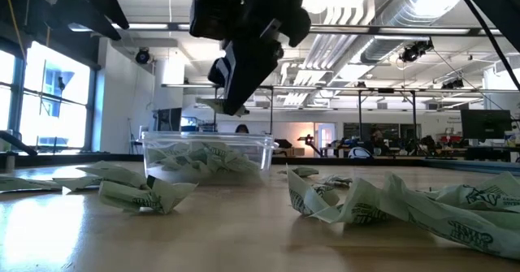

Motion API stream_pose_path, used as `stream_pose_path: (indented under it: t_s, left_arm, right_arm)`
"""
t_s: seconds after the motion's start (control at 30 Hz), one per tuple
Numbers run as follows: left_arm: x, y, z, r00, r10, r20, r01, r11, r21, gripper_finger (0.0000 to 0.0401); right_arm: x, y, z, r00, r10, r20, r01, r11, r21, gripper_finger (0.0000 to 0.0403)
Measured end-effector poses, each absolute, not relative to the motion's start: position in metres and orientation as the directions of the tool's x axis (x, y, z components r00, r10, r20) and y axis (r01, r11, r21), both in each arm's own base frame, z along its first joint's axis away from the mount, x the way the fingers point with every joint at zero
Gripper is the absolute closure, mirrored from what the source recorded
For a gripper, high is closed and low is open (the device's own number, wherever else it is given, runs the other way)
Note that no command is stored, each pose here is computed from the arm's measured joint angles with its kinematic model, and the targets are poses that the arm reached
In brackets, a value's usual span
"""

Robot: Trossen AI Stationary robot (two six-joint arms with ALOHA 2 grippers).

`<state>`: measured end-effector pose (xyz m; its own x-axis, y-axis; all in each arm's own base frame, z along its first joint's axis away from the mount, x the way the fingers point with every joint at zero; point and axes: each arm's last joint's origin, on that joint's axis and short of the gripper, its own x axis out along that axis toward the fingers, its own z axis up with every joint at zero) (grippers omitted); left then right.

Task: Pick and place Stevia / Truvia into bins
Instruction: Put the green stevia packet into the transparent bin

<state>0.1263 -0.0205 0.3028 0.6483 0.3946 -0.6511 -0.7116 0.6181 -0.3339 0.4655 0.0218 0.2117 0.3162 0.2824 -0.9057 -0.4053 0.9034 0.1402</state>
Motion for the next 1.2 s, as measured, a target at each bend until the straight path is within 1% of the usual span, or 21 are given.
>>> stream_pose_path:
  t_s: [0.07, 0.13, 0.27, 0.37, 0.47, 0.53, 0.6, 0.7, 0.8, 0.93, 1.0, 1.03, 1.1, 1.2]
  left_arm:
    - [0.129, -0.021, 0.301, 0.637, 0.397, -0.661, -0.717, 0.621, -0.318, 0.0217]
    - [0.133, -0.022, 0.299, 0.626, 0.399, -0.670, -0.722, 0.621, -0.305, 0.0217]
    - [0.138, -0.024, 0.295, 0.604, 0.401, -0.689, -0.730, 0.626, -0.276, 0.0217]
    - [0.140, -0.025, 0.293, 0.593, 0.403, -0.698, -0.728, 0.637, -0.251, 0.0217]
    - [0.140, -0.025, 0.293, 0.595, 0.381, -0.708, -0.704, 0.672, -0.230, 0.0217]
    - [0.140, -0.026, 0.293, 0.597, 0.369, -0.713, -0.692, 0.687, -0.224, 0.0217]
    - [0.139, -0.026, 0.294, 0.599, 0.362, -0.714, -0.682, 0.698, -0.218, 0.0217]
    - [0.139, -0.026, 0.294, 0.604, 0.364, -0.709, -0.659, 0.729, -0.187, 0.0217]
    - [0.140, -0.025, 0.295, 0.610, 0.375, -0.698, -0.644, 0.747, -0.162, 0.0217]
    - [0.141, -0.026, 0.296, 0.620, 0.378, -0.688, -0.632, 0.759, -0.153, 0.0217]
    - [0.141, -0.025, 0.296, 0.619, 0.391, -0.681, -0.638, 0.756, -0.145, 0.0217]
    - [0.141, -0.025, 0.296, 0.619, 0.396, -0.678, -0.640, 0.755, -0.143, 0.0217]
    - [0.141, -0.025, 0.296, 0.618, 0.400, -0.676, -0.642, 0.754, -0.141, 0.0217]
    - [0.141, -0.025, 0.296, 0.618, 0.402, -0.676, -0.645, 0.750, -0.144, 0.0217]
  right_arm:
    - [0.467, 0.022, 0.211, 0.332, 0.260, -0.907, -0.383, 0.916, 0.122, 0.0384]
    - [0.469, 0.021, 0.209, 0.340, 0.251, -0.906, -0.359, 0.925, 0.122, 0.0364]
    - [0.468, 0.019, 0.208, 0.327, 0.245, -0.913, -0.280, 0.947, 0.154, 0.0300]
    - [0.463, 0.018, 0.206, 0.282, 0.203, -0.938, -0.208, 0.967, 0.147, 0.0241]
    - [0.457, 0.017, 0.205, 0.231, 0.127, -0.965, -0.140, 0.985, 0.096, 0.0190]
    - [0.452, 0.019, 0.209, 0.196, 0.090, -0.976, -0.118, 0.991, 0.068, 0.0165]
    - [0.447, 0.023, 0.215, 0.180, 0.082, -0.980, -0.114, 0.991, 0.062, 0.0150]
    - [0.441, 0.030, 0.222, 0.201, 0.053, -0.978, -0.130, 0.991, 0.027, 0.0145]
    - [0.424, 0.028, 0.214, 0.231, 0.029, -0.973, -0.143, 0.990, -0.005, 0.0152]
    - [0.388, 0.008, 0.195, 0.226, -0.029, -0.974, -0.031, 0.999, -0.037, 0.0167]
    - [0.379, -0.001, 0.197, 0.291, -0.038, -0.956, 0.007, 0.999, -0.038, 0.0173]
    - [0.377, -0.004, 0.198, 0.320, -0.039, -0.947, 0.004, 0.999, -0.040, 0.0176]
    - [0.372, -0.008, 0.194, 0.341, -0.040, -0.939, -0.024, 0.998, -0.051, 0.0180]
    - [0.370, -0.012, 0.177, 0.326, -0.021, -0.945, -0.059, 0.997, -0.043, 0.0182]
